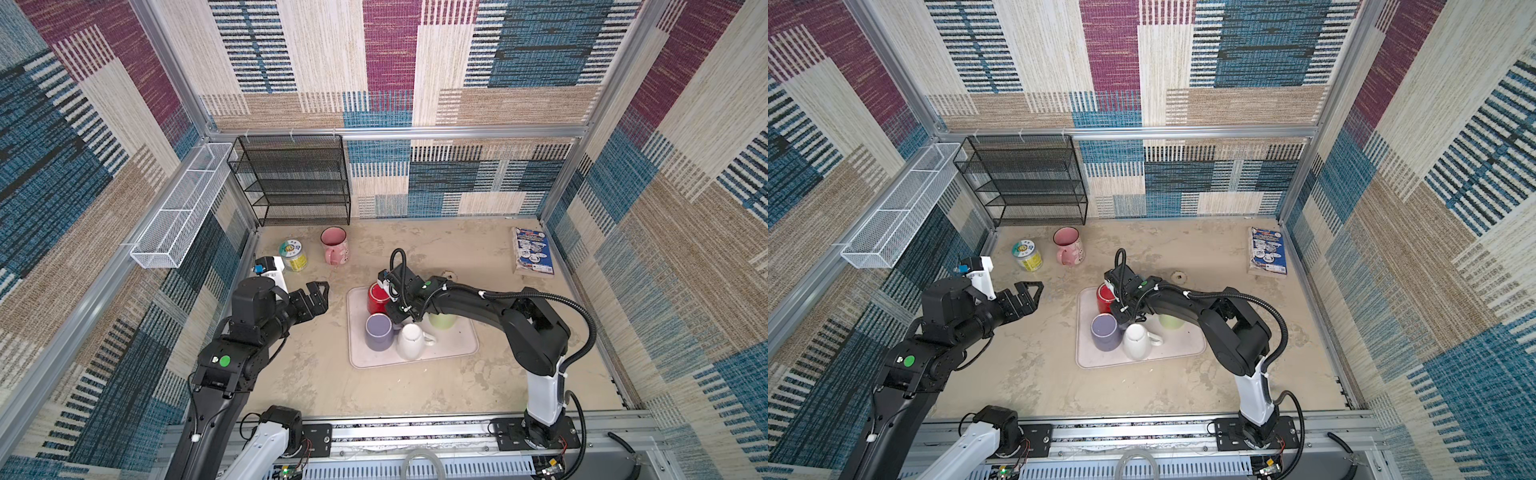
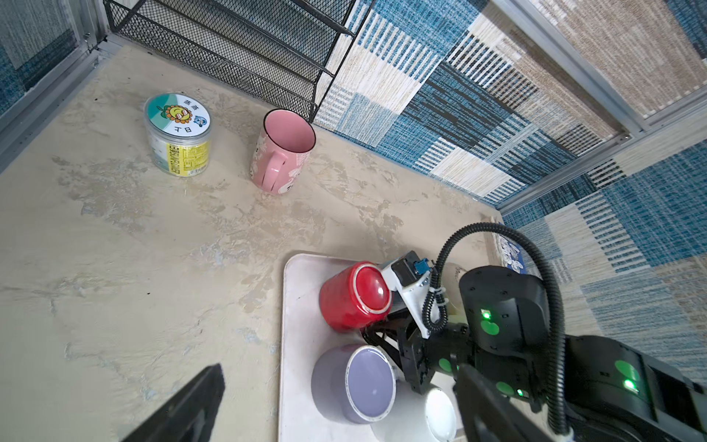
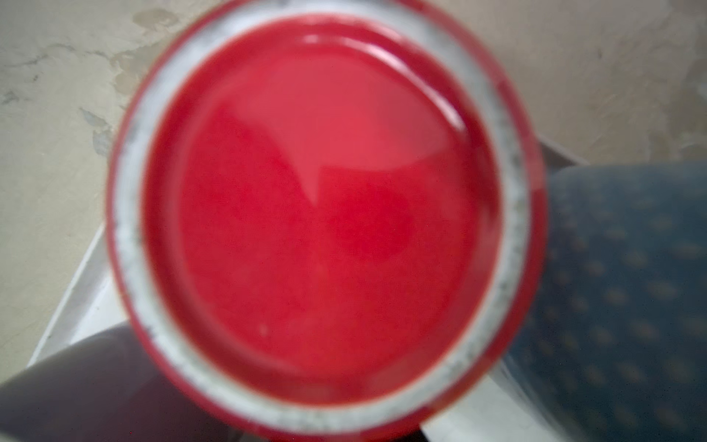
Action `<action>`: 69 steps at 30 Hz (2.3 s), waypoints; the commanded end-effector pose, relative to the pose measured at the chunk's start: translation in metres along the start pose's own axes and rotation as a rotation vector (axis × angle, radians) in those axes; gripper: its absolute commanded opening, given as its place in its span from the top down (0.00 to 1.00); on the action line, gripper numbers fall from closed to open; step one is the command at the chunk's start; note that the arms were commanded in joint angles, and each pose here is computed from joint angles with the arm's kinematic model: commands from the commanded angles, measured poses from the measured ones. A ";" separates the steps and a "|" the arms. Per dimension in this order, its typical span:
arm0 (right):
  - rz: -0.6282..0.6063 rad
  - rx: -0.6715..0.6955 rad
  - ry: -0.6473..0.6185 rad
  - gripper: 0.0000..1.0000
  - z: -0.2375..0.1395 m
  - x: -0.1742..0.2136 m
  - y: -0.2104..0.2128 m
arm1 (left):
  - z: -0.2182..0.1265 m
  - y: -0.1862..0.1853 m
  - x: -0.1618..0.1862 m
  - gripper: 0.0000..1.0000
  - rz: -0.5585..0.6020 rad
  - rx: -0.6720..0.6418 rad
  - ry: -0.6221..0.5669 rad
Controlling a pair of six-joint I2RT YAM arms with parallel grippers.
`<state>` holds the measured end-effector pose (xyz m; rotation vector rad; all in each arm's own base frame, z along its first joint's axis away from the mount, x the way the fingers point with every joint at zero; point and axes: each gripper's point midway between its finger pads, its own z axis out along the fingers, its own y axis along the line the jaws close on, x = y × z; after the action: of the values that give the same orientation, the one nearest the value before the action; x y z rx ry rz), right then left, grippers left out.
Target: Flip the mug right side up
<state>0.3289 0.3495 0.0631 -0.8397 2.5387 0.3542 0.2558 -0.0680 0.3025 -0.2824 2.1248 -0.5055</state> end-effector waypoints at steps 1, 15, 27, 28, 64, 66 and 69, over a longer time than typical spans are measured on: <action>0.005 -0.004 -0.017 0.89 -0.002 -0.006 0.002 | 0.003 0.008 0.001 0.01 0.050 -0.055 0.031; 0.002 -0.070 -0.126 1.00 -0.039 -0.037 0.016 | 0.019 -0.009 0.024 0.03 0.073 0.085 0.099; -0.016 -0.176 -0.319 1.00 -0.116 -0.077 0.036 | 0.036 -0.019 0.039 0.04 0.049 0.144 0.207; -0.018 -0.192 -0.344 1.00 -0.125 -0.080 0.038 | 0.037 -0.023 0.040 0.05 0.049 0.173 0.209; -0.063 -0.883 -0.842 1.00 -0.315 -0.050 0.040 | 0.039 -0.209 0.056 0.46 0.054 1.150 0.134; -0.070 -0.906 -0.833 1.00 -0.315 -0.048 0.042 | 0.038 -0.212 0.053 0.48 0.053 1.170 0.119; -0.069 -0.921 -0.827 1.00 -0.314 -0.047 0.043 | 0.036 -0.217 0.051 0.52 0.059 1.201 0.110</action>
<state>0.2489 0.2889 0.3457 -0.7276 1.6090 1.4755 0.2609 -0.2899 0.3197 0.4651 1.6954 -1.6185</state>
